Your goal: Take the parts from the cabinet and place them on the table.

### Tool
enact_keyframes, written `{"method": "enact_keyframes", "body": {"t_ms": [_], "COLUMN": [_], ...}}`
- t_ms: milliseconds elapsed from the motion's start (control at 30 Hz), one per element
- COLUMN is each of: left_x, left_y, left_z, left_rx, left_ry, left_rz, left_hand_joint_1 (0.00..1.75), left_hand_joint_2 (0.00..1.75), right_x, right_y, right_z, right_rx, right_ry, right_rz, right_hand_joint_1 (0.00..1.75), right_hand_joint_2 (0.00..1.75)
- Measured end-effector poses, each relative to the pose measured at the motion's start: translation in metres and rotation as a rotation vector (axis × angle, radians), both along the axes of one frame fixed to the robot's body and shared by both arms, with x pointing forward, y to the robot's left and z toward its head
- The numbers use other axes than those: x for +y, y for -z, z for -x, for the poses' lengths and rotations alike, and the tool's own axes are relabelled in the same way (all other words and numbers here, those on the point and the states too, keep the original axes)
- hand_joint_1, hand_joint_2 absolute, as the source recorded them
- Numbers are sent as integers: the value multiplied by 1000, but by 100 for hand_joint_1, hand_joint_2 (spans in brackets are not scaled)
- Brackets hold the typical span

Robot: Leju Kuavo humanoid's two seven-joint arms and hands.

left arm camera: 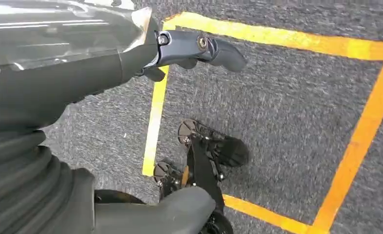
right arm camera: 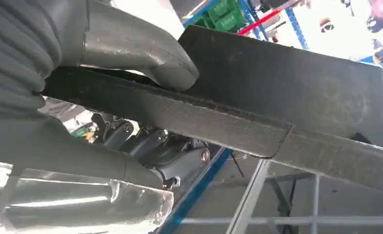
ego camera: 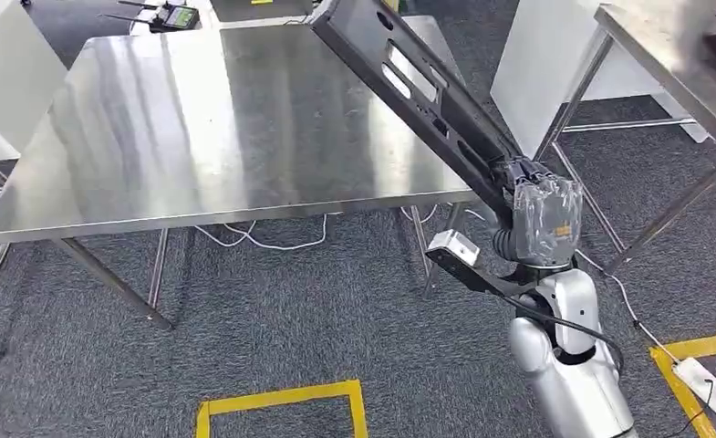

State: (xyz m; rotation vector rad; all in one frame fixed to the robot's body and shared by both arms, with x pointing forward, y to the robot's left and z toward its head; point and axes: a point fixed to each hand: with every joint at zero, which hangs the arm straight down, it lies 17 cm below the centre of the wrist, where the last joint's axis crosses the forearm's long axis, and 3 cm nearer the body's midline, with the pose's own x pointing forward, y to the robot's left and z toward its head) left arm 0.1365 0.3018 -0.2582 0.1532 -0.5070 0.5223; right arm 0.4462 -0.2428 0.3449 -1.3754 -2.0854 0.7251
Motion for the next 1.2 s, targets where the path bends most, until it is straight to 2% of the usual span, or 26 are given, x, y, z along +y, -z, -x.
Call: {"method": "enact_keyframes", "body": {"t_ms": [500, 1200], "left_x": [-7, 7], "left_y": [0, 0], "left_z": [0, 1], "left_rx": [-4, -1], "left_ry": [11, 21], "left_rz": [14, -15], "left_hand_joint_1": [0, 0], "left_hand_joint_2": [175, 175], "right_x": [-9, -30], "right_y": [8, 15], "right_z": [5, 16], "right_rx": [24, 38], "right_ry": [6, -7], "right_rz": [-19, -71], "right_hand_joint_1": [175, 175], "right_hand_joint_2": [175, 175]}}
